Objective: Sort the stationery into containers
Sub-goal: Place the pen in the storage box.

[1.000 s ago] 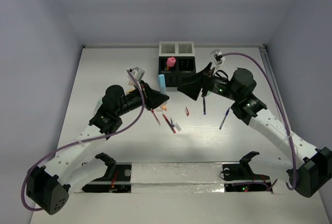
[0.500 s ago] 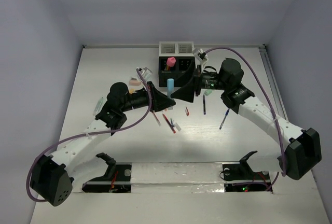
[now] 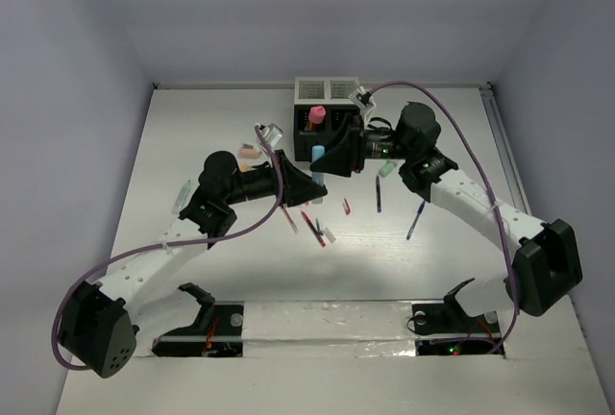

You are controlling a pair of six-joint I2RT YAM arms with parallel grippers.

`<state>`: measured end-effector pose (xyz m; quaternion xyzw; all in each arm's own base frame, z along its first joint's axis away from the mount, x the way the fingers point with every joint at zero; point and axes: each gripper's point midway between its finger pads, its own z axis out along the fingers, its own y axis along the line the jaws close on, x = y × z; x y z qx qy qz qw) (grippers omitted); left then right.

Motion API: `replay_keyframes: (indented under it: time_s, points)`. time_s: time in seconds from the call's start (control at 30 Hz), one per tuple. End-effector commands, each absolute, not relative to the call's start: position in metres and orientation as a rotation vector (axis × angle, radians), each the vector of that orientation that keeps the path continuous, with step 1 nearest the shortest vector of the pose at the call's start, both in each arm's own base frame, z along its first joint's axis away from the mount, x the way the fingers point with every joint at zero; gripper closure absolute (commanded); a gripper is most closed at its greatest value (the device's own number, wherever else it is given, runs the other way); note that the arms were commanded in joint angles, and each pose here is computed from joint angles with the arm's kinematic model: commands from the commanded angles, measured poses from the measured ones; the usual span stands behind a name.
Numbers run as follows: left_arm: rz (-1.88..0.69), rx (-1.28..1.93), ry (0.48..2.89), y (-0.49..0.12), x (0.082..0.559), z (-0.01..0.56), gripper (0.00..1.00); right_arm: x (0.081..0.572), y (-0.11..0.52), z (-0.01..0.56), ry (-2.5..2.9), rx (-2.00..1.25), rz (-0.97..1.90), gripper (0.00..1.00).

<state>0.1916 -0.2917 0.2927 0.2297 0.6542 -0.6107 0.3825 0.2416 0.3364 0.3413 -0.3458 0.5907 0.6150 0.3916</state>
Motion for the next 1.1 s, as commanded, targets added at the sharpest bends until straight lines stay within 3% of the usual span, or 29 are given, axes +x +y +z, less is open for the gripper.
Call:
replay_keyframes:
  time_s: [0.0,0.13,0.2,0.23,0.33,0.4,0.43,0.47,0.53,0.57,0.67,0.93,1.07]
  points:
    - [-1.569,0.638,1.569,-0.292,0.188,0.312,1.0,0.237,0.336,0.371,1.367,-0.904,1.558,0.59]
    - [-1.555,0.634,1.583,-0.292,0.189,0.309,1.0,0.24,0.338,0.37,1.361,-0.885,1.575,0.53]
    - [-1.545,0.635,1.589,-0.291,0.189,0.308,1.0,0.24,0.339,0.372,1.353,-0.886,1.586,0.55]
    - [-1.543,0.634,1.59,-0.29,0.188,0.309,1.0,0.241,0.34,0.373,1.347,-0.881,1.585,0.73]
    - [-1.513,0.619,1.586,-0.288,0.191,0.311,1.0,0.243,0.34,0.376,1.34,-0.869,1.582,1.0]
    - [-1.472,0.582,1.61,-0.285,0.197,0.309,0.96,0.245,0.341,0.376,1.352,-0.867,1.585,1.0]
    - [-1.426,0.559,1.595,-0.282,0.202,0.313,0.91,0.247,0.342,0.375,1.356,-0.862,1.583,1.0]
    - [-1.4,0.546,1.596,-0.28,0.205,0.315,0.74,0.253,0.343,0.377,1.352,-0.849,1.565,1.0]
    - [-1.338,0.499,1.595,-0.272,0.21,0.323,0.49,0.261,0.345,0.375,1.372,-0.822,1.543,1.0]
    - [-1.293,0.49,1.623,-0.268,0.213,0.319,0.25,0.272,0.348,0.377,1.381,-0.795,1.51,1.0]
    - [-1.128,0.418,1.658,-0.249,0.227,0.324,0.01,0.296,0.352,0.384,1.383,-0.731,1.445,1.0]
    - [-0.741,0.203,1.648,-0.179,0.241,0.34,0.01,0.41,0.357,0.391,1.393,-0.477,1.208,1.0]
    - [-0.584,0.102,1.673,-0.152,0.254,0.326,0.01,0.484,0.343,0.381,1.418,-0.296,0.953,1.0]
